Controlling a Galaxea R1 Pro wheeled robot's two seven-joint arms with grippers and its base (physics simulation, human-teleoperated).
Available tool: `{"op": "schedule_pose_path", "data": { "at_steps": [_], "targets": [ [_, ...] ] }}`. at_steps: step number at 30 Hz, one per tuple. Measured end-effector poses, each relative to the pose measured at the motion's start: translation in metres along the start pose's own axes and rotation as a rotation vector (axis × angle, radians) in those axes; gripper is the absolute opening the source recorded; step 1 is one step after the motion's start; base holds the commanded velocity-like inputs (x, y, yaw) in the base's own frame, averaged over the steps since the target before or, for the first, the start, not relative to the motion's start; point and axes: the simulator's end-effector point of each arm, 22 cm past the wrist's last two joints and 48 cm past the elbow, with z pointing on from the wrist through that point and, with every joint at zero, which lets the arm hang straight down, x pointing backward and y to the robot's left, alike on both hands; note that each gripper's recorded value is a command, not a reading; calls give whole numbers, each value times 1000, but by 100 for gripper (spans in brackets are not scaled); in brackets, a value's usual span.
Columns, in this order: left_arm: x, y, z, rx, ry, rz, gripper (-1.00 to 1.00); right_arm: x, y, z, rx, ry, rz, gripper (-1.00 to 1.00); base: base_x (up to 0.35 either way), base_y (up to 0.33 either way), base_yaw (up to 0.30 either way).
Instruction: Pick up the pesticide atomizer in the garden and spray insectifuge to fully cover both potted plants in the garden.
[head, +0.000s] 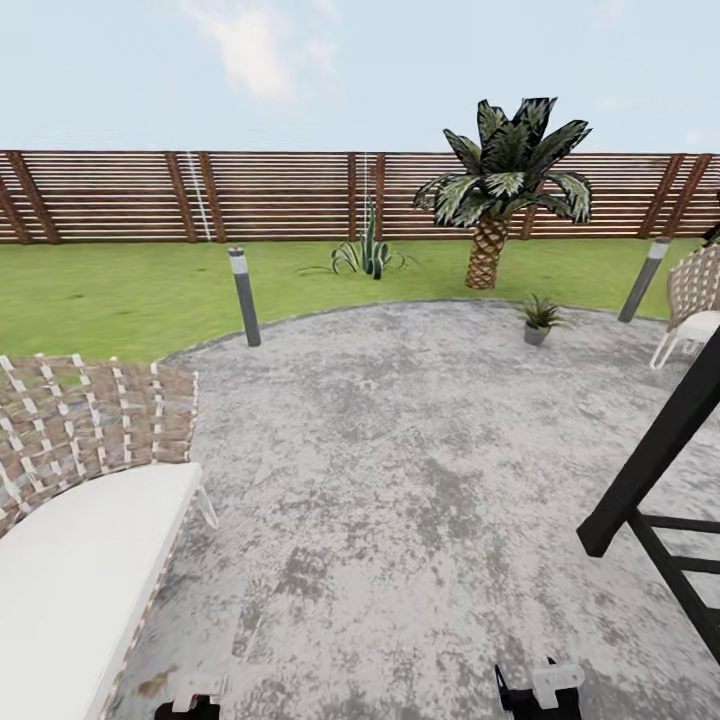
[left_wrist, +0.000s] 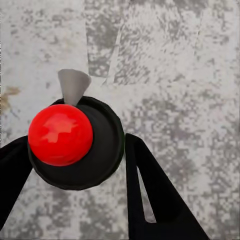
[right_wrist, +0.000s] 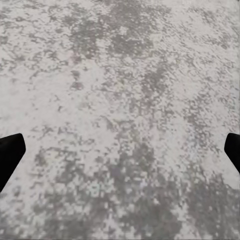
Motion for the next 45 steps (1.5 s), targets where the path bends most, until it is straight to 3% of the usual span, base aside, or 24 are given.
{"op": "schedule_pose_path", "data": {
  "at_steps": [21, 45],
  "targets": [
    [0, 0, 0, 0, 0, 1, -100, 0, 0, 0, 0, 0, 0, 100, 336, 80, -8],
    [0, 0, 0, 1, 1, 1, -100, 0, 0, 0, 0, 0, 0, 100, 338, 12, -283]
  ]
}}
